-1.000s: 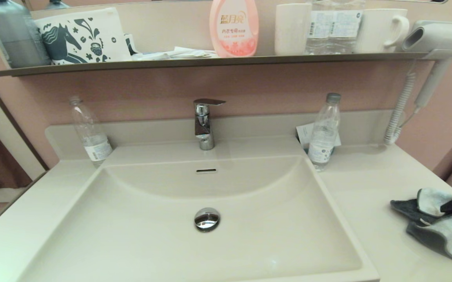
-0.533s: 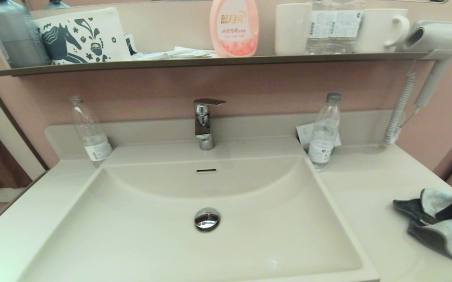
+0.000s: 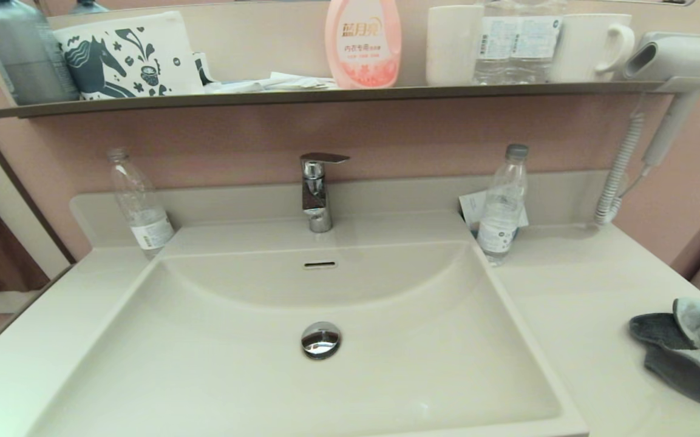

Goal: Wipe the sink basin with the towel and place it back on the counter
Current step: Pick up the cloth

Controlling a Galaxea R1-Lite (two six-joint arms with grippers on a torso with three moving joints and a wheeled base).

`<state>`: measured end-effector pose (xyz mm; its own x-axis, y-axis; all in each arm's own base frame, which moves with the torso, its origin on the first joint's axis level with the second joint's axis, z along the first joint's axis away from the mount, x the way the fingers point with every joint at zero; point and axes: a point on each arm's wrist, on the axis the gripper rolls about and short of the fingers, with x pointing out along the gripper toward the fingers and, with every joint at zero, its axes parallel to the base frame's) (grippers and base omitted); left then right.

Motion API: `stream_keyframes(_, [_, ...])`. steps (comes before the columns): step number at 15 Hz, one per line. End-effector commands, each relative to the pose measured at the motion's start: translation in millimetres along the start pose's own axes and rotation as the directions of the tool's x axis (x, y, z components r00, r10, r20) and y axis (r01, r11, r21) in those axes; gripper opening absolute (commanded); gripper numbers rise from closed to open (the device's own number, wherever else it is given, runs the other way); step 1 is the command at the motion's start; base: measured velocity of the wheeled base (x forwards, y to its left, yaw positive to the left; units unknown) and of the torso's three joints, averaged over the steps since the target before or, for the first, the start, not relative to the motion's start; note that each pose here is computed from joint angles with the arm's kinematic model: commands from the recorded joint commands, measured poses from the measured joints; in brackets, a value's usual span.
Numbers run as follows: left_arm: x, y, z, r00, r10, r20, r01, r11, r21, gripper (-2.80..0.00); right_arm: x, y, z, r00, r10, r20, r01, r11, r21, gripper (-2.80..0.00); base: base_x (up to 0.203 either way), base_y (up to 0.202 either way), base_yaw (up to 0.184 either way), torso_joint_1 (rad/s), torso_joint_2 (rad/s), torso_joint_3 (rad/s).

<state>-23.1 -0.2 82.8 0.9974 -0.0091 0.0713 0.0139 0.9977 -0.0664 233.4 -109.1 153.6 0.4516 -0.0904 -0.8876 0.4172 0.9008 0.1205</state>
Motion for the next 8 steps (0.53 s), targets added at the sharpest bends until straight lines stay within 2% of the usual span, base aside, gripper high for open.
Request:
stream_keyframes(1, [0.1, 0.0, 0.1, 1.0, 0.0, -0.001, 0.0, 1.0, 0.0, -2.8, -9.3, 1.1, -0.9, 1.0, 0.003, 0.028, -0.003, 1.0, -0.004, -2.8, 0.0, 0.0, 0.0, 0.0, 0.0, 0.0])
stream_keyframes(4, [0.1, 0.0, 0.1, 1.0, 0.0, -0.001, 0.0, 1.0, 0.0, -2.8, -24.4, 2.4, -3.2, 0.998, 0.001, 0.069, 0.0, 1.0, -0.006, -2.8, 0.0, 0.0, 0.0, 0.0, 0.0, 0.0])
stream_keyframes(8, [0.1, 0.0, 0.1, 1.0, 0.0, -0.001, 0.0, 1.0, 0.0, -2.8, -55.8, 7.4, -5.0, 0.998, -0.025, 0.056, 0.025, 1.0, -0.006, -2.8, 0.0, 0.0, 0.0, 0.0, 0.0, 0.0])
